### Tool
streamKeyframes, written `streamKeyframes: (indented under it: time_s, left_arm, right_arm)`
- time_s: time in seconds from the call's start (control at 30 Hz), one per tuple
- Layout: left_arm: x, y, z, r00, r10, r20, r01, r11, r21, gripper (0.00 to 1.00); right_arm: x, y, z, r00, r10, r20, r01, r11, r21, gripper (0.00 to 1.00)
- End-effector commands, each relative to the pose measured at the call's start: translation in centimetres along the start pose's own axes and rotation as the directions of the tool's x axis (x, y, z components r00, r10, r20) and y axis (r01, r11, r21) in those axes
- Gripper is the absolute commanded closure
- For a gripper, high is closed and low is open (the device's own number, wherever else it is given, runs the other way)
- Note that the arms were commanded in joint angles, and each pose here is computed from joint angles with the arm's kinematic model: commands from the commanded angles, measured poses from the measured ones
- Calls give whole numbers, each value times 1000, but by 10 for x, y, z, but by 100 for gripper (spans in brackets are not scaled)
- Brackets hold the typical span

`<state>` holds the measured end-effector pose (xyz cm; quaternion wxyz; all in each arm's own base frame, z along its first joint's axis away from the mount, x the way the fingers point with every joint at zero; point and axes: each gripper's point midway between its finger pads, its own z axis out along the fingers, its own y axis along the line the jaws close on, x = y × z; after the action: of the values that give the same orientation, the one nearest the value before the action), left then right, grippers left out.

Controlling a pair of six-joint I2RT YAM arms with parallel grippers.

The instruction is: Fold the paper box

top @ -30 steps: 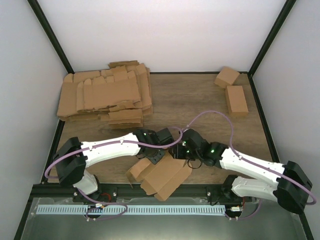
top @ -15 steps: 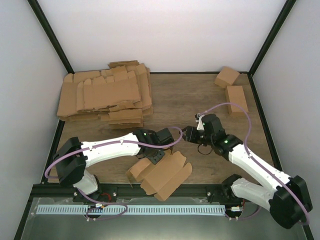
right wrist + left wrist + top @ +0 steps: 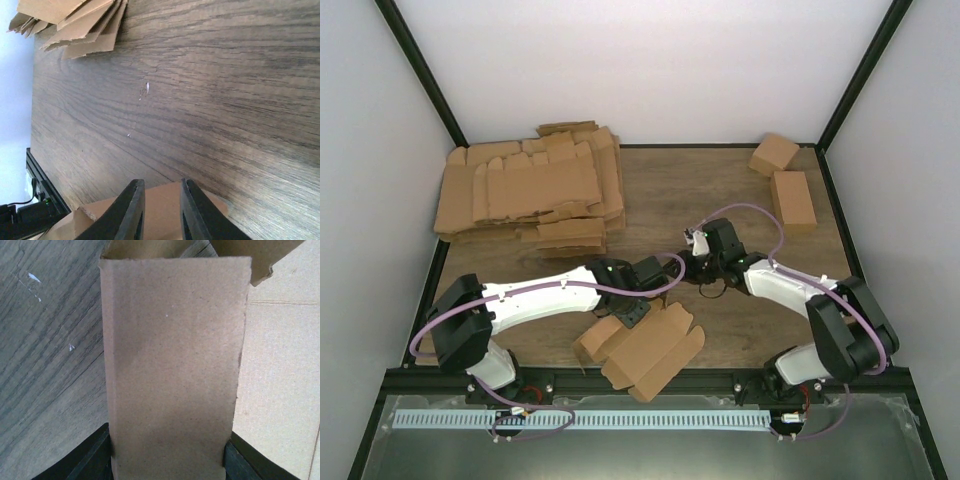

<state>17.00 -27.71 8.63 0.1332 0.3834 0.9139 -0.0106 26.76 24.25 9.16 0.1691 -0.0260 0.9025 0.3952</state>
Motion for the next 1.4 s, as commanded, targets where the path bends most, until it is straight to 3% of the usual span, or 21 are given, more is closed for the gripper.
streamKeyframes:
  time_s: [0.0,0.2,0.67,1.07,1.37]
  left_arm:
    - [3,0,7,1000,-4,-6,4,1000,0,50]
    - [1,-1,7,1000,-7,0,7,1000,4,50]
    - [1,-7,9,1000,21,-8,-20,999,36,50]
    - [-1,-14,6,999,32,-3,-31,997,76,50]
    - [-3,-18,3,999,40,11,-41,994,100,50]
  right_arm:
    - [-7,18,2,998,-68,11,69,993,-94,79]
    - [20,24,4,992,-89,-87,71,977,-200,84]
    - [59,8,-4,988,-119,-100,93,967,-235,85]
    - [62,12,-1,958,-280,61,286,916,-283,69]
    - [65,34,12,859,-485,167,510,841,-179,64]
